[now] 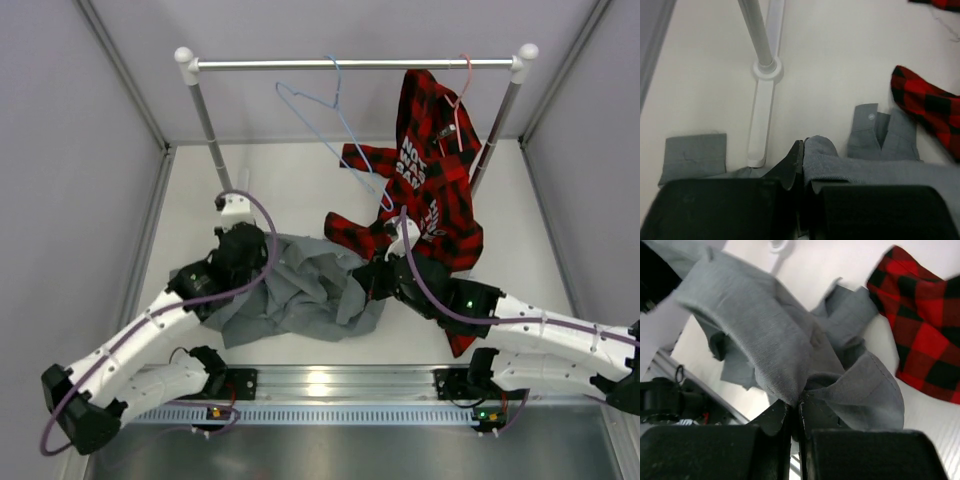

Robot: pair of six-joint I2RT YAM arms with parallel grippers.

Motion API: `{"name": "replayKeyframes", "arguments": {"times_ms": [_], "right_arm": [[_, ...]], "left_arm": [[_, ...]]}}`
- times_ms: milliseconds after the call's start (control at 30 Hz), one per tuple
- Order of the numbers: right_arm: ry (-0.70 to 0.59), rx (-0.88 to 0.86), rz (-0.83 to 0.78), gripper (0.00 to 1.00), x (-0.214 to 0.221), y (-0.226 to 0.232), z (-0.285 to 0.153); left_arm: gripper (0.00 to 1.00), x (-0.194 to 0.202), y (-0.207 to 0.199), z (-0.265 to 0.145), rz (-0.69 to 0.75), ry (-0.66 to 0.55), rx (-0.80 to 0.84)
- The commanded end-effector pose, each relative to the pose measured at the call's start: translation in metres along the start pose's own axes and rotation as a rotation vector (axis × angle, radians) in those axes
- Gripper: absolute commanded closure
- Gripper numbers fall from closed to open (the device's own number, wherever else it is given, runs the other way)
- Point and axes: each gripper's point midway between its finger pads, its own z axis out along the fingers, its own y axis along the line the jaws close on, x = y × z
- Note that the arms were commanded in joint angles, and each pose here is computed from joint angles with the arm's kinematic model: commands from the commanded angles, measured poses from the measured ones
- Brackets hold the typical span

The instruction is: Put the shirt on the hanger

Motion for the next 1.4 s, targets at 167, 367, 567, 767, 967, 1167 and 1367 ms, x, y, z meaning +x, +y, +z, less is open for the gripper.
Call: {"name": "replayKeyframes", "arguments": {"times_ms": [167, 367, 567, 767, 967, 1167, 1367], "right_arm": [[-0.103, 0.143, 0.105, 1.00, -0.015, -0.028, 0.007], [-0.091, 0.202, 0.099, 1.00, -0.020, -0.050, 0.020], [-0.045, 0.224, 0.075, 1.00, -0.030, -0.066, 0.030], [-0.016, 0.258, 0.041, 1.00, -0.038, -0.074, 0.037], [0.014, 0.228, 0.038, 1.00, -0.031, -0.070, 0.040], [0.054, 0.144, 0.028, 1.00, -0.027, -0.055, 0.042], [0.082, 0.125, 0.017, 1.00, -0.018, -0.053, 0.047]], "left_arm": [[0.20, -0.002, -0.034, 0.038, -0.108, 0.157, 0.278], [0.21, -0.026, -0.062, -0.001, -0.197, 0.090, 0.533], [0.31, -0.019, -0.069, -0.021, -0.301, 0.000, 0.616], [0.51, 0.000, -0.101, -0.037, -0.300, 0.001, 0.730], [0.45, 0.034, -0.131, -0.018, -0.133, 0.029, 0.570], [0.38, 0.042, -0.119, 0.024, -0.072, -0.027, 0.339], [0.39, 0.046, -0.122, 0.046, -0.057, -0.072, 0.259]]}}
